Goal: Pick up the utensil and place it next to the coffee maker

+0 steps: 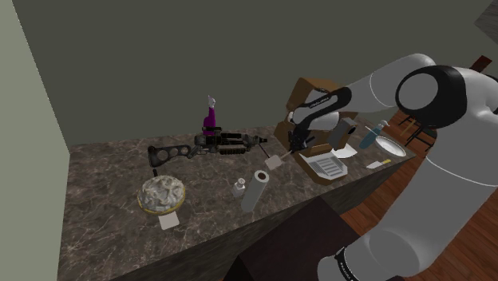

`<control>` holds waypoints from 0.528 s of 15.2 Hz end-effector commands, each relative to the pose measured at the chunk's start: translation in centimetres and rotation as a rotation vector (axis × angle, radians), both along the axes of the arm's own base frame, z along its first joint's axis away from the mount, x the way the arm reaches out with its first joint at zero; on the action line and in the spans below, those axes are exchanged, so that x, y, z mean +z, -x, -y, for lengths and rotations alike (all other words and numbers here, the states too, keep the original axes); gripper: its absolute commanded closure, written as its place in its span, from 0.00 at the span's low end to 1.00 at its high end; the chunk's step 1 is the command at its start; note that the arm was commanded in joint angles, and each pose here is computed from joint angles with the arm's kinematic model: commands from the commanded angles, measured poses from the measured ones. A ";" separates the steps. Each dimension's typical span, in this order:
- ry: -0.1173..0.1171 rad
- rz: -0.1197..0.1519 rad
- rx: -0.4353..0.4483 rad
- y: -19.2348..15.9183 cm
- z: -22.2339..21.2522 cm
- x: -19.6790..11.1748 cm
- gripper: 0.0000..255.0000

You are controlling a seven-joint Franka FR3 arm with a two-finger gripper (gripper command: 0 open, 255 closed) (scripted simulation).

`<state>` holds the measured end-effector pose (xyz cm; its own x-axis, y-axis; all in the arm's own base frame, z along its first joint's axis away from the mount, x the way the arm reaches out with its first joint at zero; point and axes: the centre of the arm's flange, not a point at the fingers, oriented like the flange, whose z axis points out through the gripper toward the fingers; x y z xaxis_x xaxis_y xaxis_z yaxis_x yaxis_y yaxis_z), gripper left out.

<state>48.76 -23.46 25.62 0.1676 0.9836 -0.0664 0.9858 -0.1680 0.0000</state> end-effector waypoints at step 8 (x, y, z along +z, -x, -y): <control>0.000 0.000 0.000 -0.1 0.1 -4.8 1.00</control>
